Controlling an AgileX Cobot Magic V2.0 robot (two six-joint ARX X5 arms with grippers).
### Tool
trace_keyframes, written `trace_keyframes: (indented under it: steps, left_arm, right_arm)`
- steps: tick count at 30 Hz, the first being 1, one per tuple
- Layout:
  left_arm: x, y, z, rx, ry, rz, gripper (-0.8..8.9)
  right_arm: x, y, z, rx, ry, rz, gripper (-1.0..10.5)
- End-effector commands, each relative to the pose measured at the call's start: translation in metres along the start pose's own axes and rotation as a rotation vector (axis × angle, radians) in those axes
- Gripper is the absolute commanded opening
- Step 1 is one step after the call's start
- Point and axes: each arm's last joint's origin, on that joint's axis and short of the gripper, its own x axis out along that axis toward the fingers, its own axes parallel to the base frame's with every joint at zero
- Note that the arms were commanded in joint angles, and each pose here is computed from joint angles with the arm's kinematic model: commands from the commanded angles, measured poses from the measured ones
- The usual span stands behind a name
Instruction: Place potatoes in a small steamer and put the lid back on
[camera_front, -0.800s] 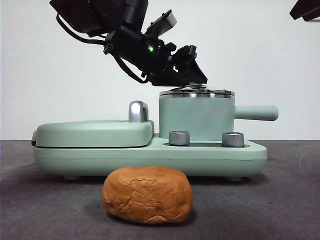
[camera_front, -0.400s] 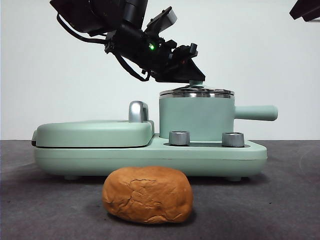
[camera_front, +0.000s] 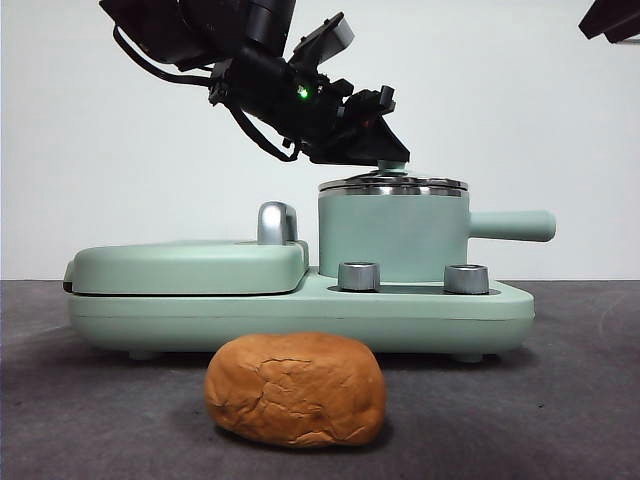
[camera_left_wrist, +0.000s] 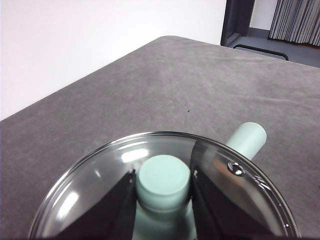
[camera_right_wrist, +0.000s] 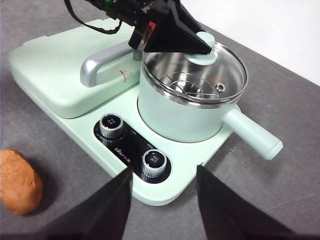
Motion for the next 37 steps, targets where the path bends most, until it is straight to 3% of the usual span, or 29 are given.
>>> trace_keyframes:
  steps: [1,7,12,19,26,32,37]
  left_arm:
    - [-0.01,-0.002,0.026,0.033,-0.074,0.005,0.06]
    - [-0.03,-0.007,0.049,0.037,-0.096,0.008,0.06]
    - [-0.054,-0.013,0.062,-0.046,-0.012,0.028,0.1]
    - [-0.088,-0.022,0.087,-0.024,-0.011,0.043,0.11]
    - [-0.119,-0.023,0.101,-0.015,0.0,0.072,0.12]
    - [-0.143,-0.022,0.101,-0.005,0.069,0.088,0.13]
    - [-0.166,-0.026,0.103,-0.002,0.051,0.11,0.13]
  right_arm:
    - [-0.002,0.0,0.005,0.007,-0.021,-0.001,2.0]
    - [-0.002,0.0,0.005,0.007,-0.021,-0.001,2.0]
    - [-0.002,0.0,0.005,0.007,-0.021,-0.001,2.0]
    - [-0.002,0.0,0.004,0.003,-0.012,0.009,2.0]
    - [0.003,0.003,0.001,-0.043,0.031,0.073,2.1]
    - [0.015,0.01,0.001,-0.061,0.055,0.16,2.6]
    - [0.027,0.022,0.001,-0.089,0.094,0.249,2.8]
